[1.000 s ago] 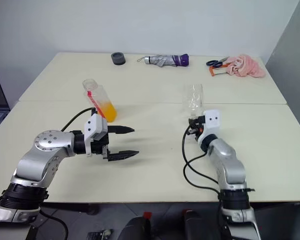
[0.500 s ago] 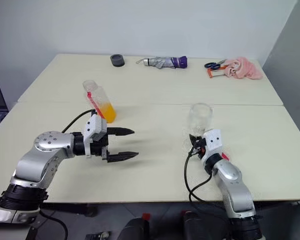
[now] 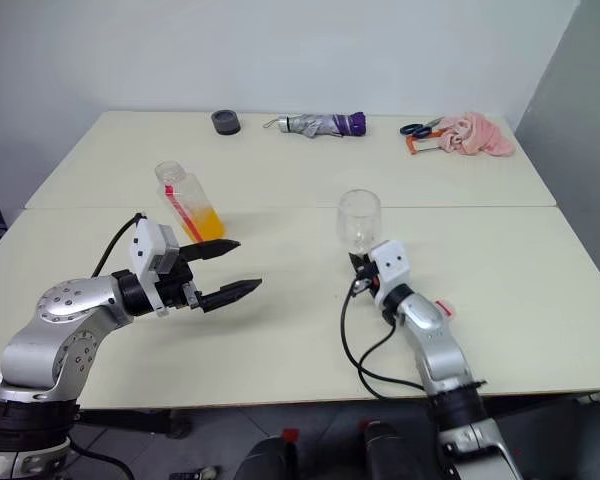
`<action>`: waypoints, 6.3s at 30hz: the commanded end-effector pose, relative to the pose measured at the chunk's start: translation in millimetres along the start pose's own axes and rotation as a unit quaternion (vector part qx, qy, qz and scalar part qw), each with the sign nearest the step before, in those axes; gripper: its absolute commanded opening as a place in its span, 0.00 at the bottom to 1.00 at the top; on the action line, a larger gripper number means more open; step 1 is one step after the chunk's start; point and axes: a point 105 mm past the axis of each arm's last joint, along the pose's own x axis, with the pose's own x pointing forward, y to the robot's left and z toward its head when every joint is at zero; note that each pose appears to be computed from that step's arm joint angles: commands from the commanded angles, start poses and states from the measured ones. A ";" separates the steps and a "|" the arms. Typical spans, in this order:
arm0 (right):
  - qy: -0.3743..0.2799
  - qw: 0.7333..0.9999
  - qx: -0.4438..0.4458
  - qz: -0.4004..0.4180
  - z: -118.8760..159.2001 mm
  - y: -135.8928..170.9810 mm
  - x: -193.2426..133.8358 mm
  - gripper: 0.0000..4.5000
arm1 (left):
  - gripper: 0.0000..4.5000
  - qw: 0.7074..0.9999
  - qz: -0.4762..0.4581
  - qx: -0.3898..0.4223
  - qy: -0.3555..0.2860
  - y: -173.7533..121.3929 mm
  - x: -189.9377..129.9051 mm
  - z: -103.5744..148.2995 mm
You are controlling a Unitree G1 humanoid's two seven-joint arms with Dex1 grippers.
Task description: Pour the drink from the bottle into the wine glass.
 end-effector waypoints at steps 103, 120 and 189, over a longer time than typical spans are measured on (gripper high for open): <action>-0.025 0.967 -0.089 0.236 65.6 58.6 -82.0 0.99 | 1.00 0.946 0.325 -0.009 -0.014 117.3 -1.0 -24.8; -0.071 0.961 -0.072 0.256 91.2 66.4 -76.5 0.99 | 1.00 0.944 0.330 -0.006 -0.027 142.6 16.6 -14.8; -0.111 0.990 -0.060 0.061 115.8 20.7 -67.6 1.00 | 0.38 0.783 0.133 0.598 -0.104 65.6 124.3 133.8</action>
